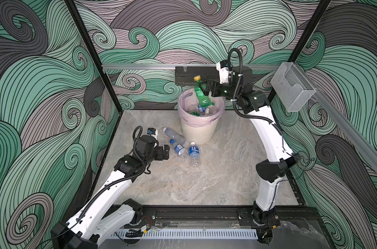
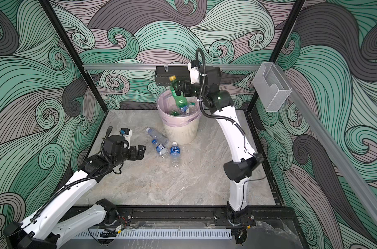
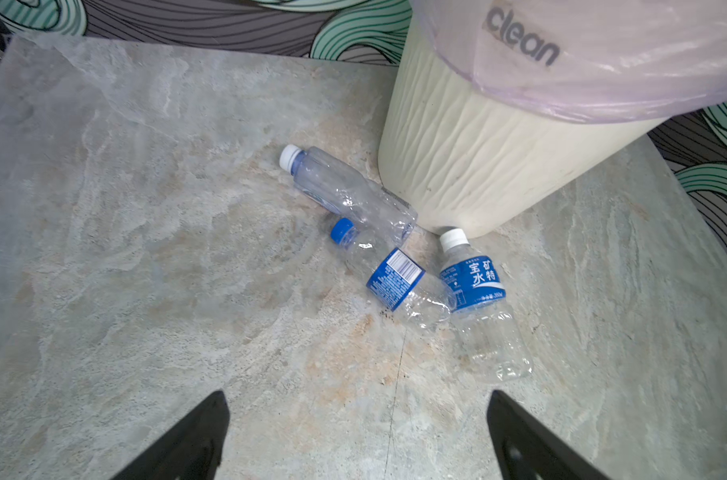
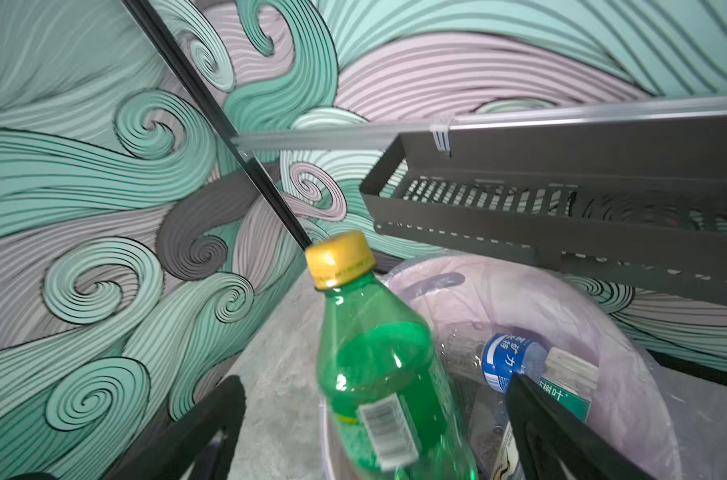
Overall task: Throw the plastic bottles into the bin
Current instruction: 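Lift the Sprite bottle with the right gripper and drop it into the bin, then grasp the blue-capped water bottle with the left gripper while the right withdraws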
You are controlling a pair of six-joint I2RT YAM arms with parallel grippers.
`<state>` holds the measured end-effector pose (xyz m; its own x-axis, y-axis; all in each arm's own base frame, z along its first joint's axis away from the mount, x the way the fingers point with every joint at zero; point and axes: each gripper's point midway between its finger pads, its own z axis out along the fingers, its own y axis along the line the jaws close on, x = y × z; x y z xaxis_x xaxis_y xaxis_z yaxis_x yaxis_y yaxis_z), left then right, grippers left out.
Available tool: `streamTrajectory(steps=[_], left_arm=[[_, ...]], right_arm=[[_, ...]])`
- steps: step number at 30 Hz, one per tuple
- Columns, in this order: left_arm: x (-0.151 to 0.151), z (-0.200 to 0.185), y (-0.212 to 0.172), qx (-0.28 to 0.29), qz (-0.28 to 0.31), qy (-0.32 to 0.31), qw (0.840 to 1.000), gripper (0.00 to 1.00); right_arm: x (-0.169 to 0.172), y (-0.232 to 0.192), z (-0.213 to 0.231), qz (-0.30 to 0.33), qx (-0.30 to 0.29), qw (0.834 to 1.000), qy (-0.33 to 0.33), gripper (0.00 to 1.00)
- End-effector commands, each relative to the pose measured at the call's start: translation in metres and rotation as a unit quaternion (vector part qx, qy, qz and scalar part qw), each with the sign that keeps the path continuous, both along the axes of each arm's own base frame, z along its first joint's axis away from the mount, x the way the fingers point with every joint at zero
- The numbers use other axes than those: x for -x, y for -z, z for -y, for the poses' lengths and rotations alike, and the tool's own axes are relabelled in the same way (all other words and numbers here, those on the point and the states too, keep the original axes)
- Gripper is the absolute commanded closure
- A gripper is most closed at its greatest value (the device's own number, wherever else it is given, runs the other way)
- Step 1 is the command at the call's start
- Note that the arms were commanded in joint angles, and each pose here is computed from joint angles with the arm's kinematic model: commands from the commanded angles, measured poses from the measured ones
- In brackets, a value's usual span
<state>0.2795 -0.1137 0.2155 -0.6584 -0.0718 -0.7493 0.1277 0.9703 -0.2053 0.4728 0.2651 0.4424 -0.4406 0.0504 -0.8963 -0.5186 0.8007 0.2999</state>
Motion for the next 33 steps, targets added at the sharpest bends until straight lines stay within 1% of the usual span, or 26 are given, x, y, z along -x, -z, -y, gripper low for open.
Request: streamTrajectory(steps=[1, 3, 5, 9, 12, 15, 17, 19, 21, 22, 24, 26, 29, 33], left_arm=[[0.003, 0.008, 0.005, 0.039, -0.010, 0.007, 0.999, 0.01], [0.001, 0.014, 0.008, 0.054, 0.001, 0.015, 0.998, 0.01], [-0.003, 0.017, 0.011, 0.057, -0.001, 0.018, 0.998, 0.01], [-0.016, 0.019, 0.020, 0.036, -0.019, 0.009, 0.999, 0.01], [-0.029, 0.020, 0.025, 0.029, -0.031, -0.006, 0.999, 0.01], [-0.045, 0.020, 0.031, 0.036, -0.035, -0.042, 0.998, 0.01], [-0.057, 0.027, 0.037, 0.047, -0.039, -0.047, 0.997, 0.01], [-0.067, 0.035, 0.044, 0.056, -0.053, -0.049, 0.996, 0.01], [-0.073, 0.041, 0.056, 0.053, -0.084, -0.052, 0.994, 0.01], [-0.077, 0.042, 0.062, 0.053, -0.104, -0.065, 0.991, 0.01], [-0.084, 0.043, 0.081, 0.053, -0.146, -0.101, 0.983, 0.02], [-0.091, 0.053, 0.099, 0.067, -0.175, -0.107, 0.976, 0.04], [-0.101, 0.067, 0.119, 0.093, -0.201, -0.114, 0.969, 0.06], [-0.104, 0.070, 0.138, 0.095, -0.222, -0.133, 0.961, 0.07]], right_arm=[[0.028, 0.021, 0.007, -0.043, 0.051, 0.998, -0.012, 0.00], [0.043, 0.015, 0.014, -0.026, 0.052, 0.998, -0.012, 0.00], [0.060, 0.010, 0.023, -0.010, 0.040, 0.999, -0.009, 0.00], [0.099, 0.012, 0.047, 0.025, 0.016, 1.000, 0.007, 0.00], [0.122, 0.037, 0.072, 0.016, 0.019, 0.999, 0.036, 0.00], [0.138, 0.079, 0.093, -0.014, 0.038, 0.997, 0.059, 0.00], [0.149, 0.106, 0.107, -0.040, 0.045, 0.995, 0.077, 0.00], [0.161, 0.122, 0.115, -0.052, 0.045, 0.994, 0.085, 0.00], [0.169, 0.130, 0.124, -0.056, 0.044, 0.993, 0.095, 0.00], [0.172, 0.134, 0.128, -0.057, 0.043, 0.992, 0.101, 0.00], [0.174, 0.135, 0.134, -0.053, 0.043, 0.992, 0.110, 0.00], [0.175, 0.136, 0.138, -0.051, 0.043, 0.991, 0.114, 0.00], [0.175, 0.137, 0.139, -0.052, 0.044, 0.991, 0.116, 0.00], [0.174, 0.141, 0.140, -0.055, 0.047, 0.990, 0.117, 0.00]])
